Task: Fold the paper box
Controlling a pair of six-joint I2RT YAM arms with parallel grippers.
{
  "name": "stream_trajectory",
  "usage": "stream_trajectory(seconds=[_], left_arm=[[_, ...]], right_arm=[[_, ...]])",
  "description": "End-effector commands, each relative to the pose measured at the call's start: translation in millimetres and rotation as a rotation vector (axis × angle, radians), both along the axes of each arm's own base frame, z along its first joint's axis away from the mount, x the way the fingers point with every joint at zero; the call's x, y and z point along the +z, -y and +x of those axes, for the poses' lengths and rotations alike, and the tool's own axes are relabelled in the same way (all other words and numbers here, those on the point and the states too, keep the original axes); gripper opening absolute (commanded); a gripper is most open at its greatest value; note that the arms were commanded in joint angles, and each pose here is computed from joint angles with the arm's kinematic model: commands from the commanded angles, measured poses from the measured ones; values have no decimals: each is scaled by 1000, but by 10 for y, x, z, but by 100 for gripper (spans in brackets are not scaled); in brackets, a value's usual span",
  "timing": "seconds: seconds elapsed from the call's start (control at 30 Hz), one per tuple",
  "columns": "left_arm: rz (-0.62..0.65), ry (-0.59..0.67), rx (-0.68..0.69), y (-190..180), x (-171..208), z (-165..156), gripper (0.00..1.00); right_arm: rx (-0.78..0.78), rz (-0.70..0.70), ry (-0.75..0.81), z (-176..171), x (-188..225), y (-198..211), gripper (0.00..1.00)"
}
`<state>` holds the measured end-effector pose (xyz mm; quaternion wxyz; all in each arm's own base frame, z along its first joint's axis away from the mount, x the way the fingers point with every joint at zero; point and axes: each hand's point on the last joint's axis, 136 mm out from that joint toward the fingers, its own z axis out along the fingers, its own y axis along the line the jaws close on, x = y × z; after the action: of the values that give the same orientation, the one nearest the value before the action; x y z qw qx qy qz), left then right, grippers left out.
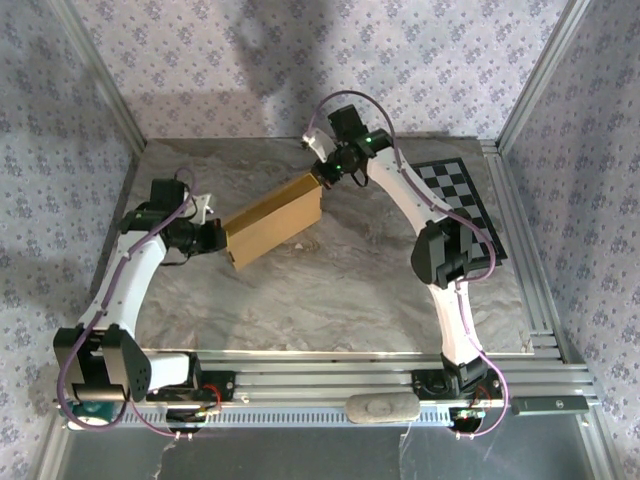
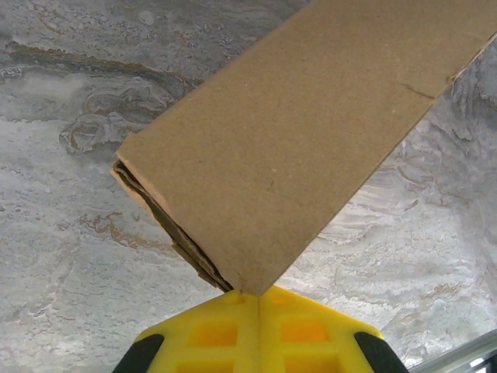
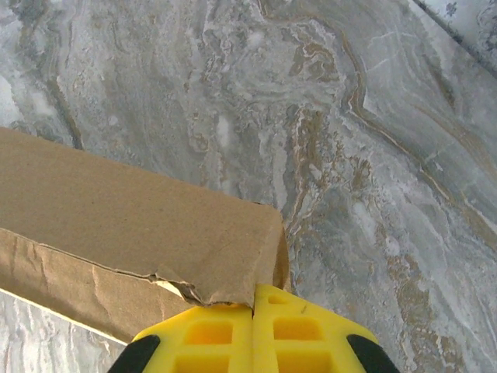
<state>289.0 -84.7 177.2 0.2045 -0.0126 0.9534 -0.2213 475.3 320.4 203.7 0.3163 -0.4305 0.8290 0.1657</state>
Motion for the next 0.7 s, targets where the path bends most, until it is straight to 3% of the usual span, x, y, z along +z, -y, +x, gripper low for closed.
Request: stream_trajectory(seconds=[0.0, 0.13, 0.3, 0.47, 0.5, 0.57, 0.67], left_arm=[[-68, 69, 42, 55, 223, 1, 14], [-154, 112, 70, 132, 393, -59, 28], [-247, 162, 145, 158, 623, -143, 29], [-298, 157, 547, -207, 739, -193, 33], [-324, 139, 658, -297, 738, -223, 38], [-407, 123, 797, -371, 781, -262, 46], [-563, 88, 958, -342, 796, -215, 50]], right_arm=[[31, 20, 42, -132, 204, -63, 0], [45, 6, 64, -178, 167, -56, 0], [34, 18, 97, -210, 175, -24, 0], [19, 31, 116, -248, 214, 0, 0], [18, 31, 113, -259, 206, -7, 0], [15, 28, 114, -268, 196, -13, 0], [7, 21, 108, -285, 147, -18, 0]])
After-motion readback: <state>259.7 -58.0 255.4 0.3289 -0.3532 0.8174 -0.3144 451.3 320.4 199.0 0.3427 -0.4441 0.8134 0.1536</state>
